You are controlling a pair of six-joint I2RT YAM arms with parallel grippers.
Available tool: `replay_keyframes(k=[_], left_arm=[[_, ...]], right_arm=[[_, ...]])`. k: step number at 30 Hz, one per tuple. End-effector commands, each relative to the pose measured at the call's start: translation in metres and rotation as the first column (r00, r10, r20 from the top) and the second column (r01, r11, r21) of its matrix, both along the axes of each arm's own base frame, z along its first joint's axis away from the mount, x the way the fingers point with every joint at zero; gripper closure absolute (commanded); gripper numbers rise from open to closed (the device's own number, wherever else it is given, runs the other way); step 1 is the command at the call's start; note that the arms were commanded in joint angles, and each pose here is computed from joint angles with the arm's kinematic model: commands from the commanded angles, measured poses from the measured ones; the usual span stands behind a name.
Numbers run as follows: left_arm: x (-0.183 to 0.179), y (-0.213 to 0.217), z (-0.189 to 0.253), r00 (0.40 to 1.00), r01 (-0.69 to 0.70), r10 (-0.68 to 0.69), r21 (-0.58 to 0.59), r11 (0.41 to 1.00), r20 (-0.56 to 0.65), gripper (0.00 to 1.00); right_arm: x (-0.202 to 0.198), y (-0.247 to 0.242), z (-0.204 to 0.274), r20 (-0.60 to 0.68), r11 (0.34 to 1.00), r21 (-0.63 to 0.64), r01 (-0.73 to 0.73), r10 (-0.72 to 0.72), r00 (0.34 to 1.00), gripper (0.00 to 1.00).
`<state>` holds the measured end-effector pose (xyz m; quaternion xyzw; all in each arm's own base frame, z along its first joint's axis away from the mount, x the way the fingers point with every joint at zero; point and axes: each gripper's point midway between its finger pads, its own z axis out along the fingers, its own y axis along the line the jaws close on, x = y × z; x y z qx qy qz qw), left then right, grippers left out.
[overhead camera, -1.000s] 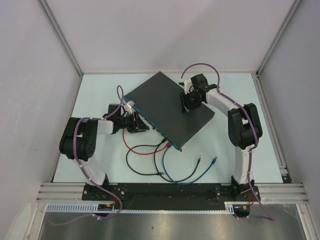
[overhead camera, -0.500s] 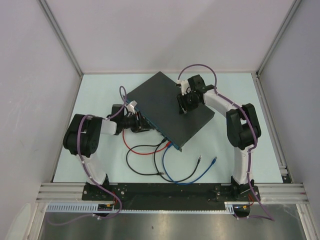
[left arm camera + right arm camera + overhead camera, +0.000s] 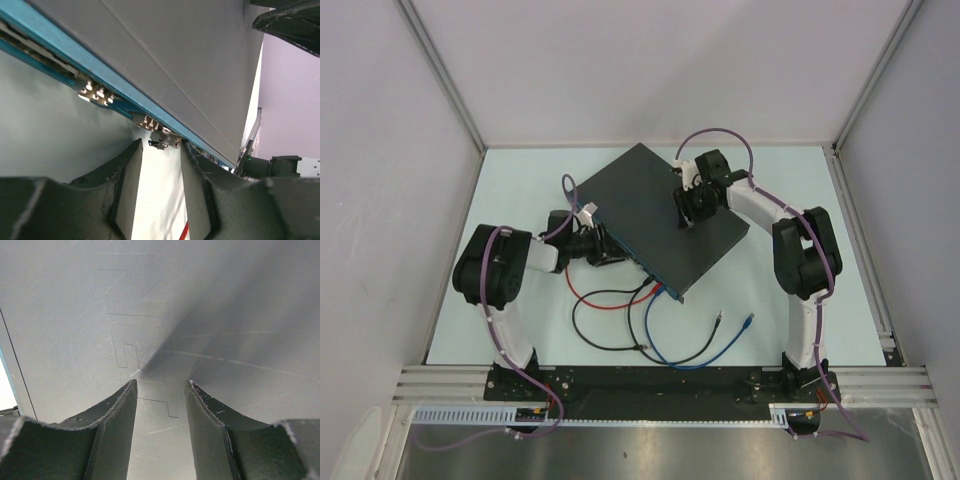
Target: Pull the plug from the switch port
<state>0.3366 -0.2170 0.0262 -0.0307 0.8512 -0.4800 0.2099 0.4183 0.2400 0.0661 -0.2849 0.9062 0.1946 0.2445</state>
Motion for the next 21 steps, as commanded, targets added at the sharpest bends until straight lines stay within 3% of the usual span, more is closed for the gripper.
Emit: replay_keyframes(k=[1, 10, 18, 21], left_arm=[[-0.004, -0.008, -0.007, 1.000, -0.001, 0.001, -0.028, 1.000, 0.016, 0.54], [-0.003, -0.019, 0.008, 0.989, 0.057, -0.037, -0.141, 0.988, 0.141, 0.48], [-0.006, -0.027, 0.027, 0.973, 0.127, -0.075, -0.232, 0.964, 0.220, 0.49], [-0.008, -0.027, 0.046, 0.956, 0.167, -0.094, -0.250, 0.954, 0.279, 0.54]], right_arm=[[-0.053, -0.008, -0.057, -0.217, 0.994, -0.098, -0.042, 0.020, 0.976, 0.52], [-0.061, 0.000, -0.061, -0.201, 0.987, -0.133, -0.095, 0.067, 0.977, 0.51], [-0.069, 0.010, -0.061, -0.188, 0.977, -0.153, -0.145, 0.116, 0.975, 0.51], [-0.070, 0.012, -0.060, -0.178, 0.975, -0.159, -0.157, 0.128, 0.976, 0.51]])
